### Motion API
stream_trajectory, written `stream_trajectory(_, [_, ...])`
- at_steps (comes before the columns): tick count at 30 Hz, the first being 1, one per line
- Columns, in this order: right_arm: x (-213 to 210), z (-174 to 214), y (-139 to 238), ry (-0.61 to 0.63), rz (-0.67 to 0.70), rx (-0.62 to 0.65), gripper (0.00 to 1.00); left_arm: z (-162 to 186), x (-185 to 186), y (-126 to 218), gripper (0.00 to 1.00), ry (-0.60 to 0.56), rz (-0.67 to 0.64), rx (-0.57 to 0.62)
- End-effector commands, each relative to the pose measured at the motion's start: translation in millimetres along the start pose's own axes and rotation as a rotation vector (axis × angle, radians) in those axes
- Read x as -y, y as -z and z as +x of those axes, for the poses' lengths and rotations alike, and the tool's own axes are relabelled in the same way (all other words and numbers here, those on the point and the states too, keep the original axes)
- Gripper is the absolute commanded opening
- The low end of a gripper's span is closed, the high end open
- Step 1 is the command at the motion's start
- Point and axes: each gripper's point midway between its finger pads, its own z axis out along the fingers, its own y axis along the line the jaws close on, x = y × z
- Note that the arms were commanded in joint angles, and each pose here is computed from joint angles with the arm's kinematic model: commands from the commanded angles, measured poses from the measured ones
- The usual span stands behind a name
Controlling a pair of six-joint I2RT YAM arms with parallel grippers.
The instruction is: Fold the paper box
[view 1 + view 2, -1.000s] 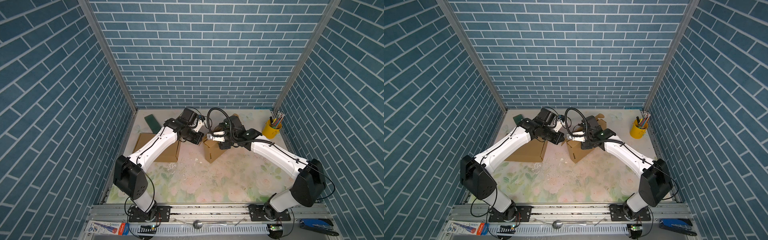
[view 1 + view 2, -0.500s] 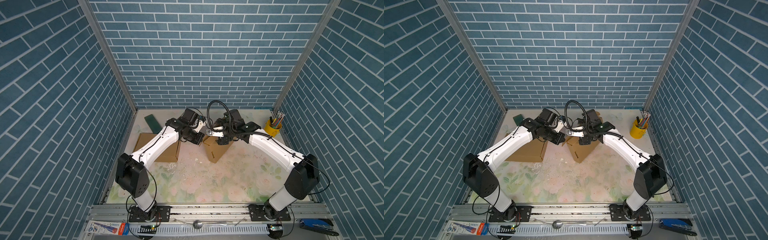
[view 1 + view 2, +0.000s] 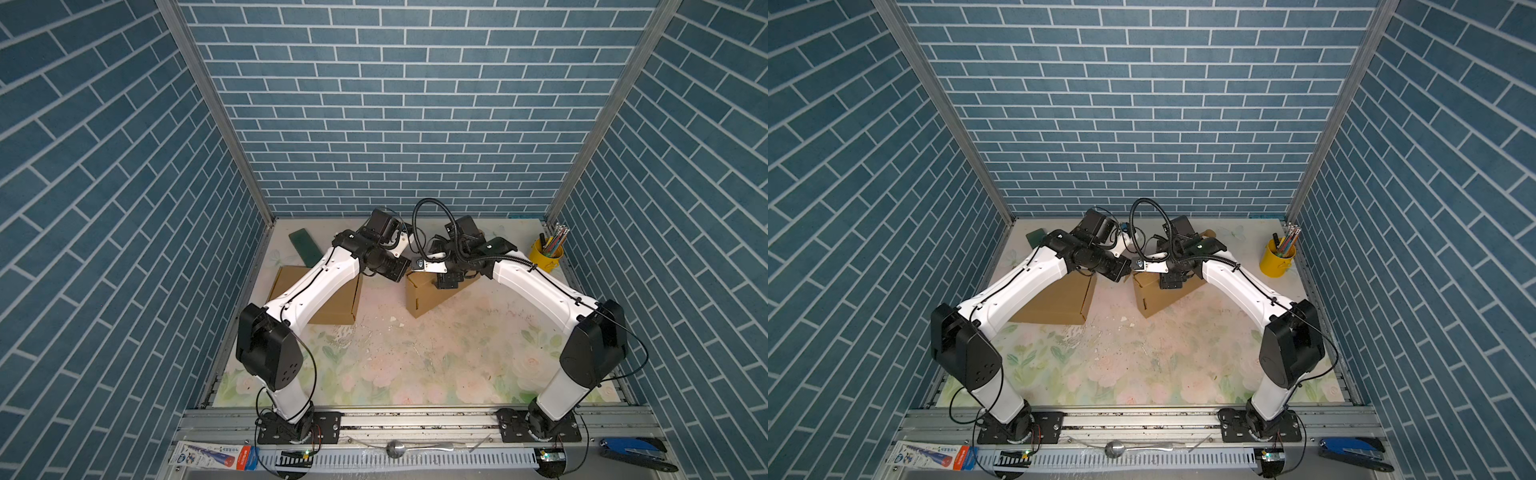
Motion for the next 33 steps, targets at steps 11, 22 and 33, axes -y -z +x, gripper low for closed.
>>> stream_trajectory(11, [-17.9,39.8,-3.4,-0.112,-0.075,-0.111,0.87,-15.1,-8.9,-1.3,0.00,-0.061,-0.050,0.020])
stream_trajectory(22, [-15.0,60.8,-15.5,-0.155,-0.121,-0.157,0.91,-16.5,-9.1,-3.8,0.00,-0.063,-0.042,0.019])
stream_trajectory(33, [-20.5,58.0,-9.7,-0.275,-0.136,-0.136,0.69,-18.6,-24.2,-3.0,0.00,-0.010,-0.079,0.040])
